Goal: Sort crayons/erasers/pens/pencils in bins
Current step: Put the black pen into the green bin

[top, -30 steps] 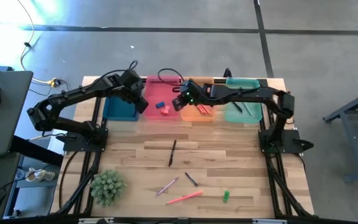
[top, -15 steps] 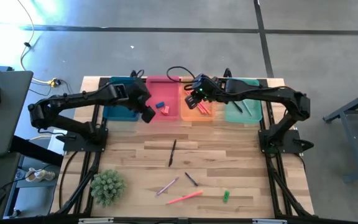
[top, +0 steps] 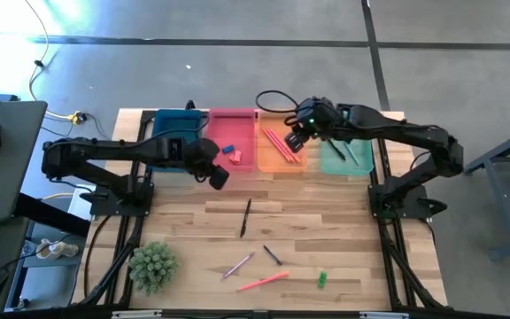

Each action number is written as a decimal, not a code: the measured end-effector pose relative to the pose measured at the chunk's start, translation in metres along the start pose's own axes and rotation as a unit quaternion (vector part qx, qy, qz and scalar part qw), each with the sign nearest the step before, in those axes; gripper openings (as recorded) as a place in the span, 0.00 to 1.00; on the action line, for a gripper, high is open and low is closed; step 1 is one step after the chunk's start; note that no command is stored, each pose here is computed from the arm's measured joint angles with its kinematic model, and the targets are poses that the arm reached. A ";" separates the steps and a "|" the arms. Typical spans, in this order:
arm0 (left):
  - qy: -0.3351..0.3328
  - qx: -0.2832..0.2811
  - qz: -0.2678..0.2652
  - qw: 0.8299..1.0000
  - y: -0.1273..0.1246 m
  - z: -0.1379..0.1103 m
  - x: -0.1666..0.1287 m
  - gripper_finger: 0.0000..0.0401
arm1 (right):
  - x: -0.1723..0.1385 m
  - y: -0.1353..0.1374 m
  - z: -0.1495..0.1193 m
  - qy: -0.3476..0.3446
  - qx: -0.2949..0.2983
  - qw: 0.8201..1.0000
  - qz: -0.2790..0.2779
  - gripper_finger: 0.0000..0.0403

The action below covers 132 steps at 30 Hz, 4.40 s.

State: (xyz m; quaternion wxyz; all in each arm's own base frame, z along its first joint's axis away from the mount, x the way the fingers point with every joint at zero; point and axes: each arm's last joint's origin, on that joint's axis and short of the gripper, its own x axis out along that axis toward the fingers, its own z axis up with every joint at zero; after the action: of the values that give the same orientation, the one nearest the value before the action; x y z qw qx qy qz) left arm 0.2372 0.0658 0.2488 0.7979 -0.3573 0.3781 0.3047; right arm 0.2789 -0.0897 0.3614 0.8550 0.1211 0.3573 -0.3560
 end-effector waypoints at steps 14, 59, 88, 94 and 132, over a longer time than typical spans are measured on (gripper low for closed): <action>-0.040 -0.089 -0.094 0.991 -0.043 -0.019 -0.007 0.44 | -0.015 -0.012 -0.008 0.030 -0.052 0.998 -0.013 0.34; -0.040 -0.129 -0.028 0.990 -0.115 -0.016 -0.006 0.44 | -0.015 -0.014 -0.014 0.062 -0.087 0.994 -0.019 0.34; 0.038 -0.111 0.123 0.985 -0.121 -0.065 0.102 0.44 | -0.015 -0.013 -0.014 0.058 -0.085 0.995 -0.017 0.34; 0.045 -0.105 0.134 0.984 -0.120 -0.070 0.116 0.44 | -0.015 -0.013 -0.014 0.058 -0.084 0.995 -0.017 0.34; 0.122 0.051 0.158 0.978 -0.110 -0.085 0.143 0.02 | -0.047 -0.028 -0.016 0.023 -0.142 0.989 -0.022 0.34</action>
State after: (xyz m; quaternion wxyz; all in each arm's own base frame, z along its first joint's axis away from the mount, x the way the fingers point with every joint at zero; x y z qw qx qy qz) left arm 0.3634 -0.0332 0.1295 0.7043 -0.2865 0.5396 0.3616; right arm 0.2282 -0.0780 0.3843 0.8469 -0.0015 0.4263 -0.3179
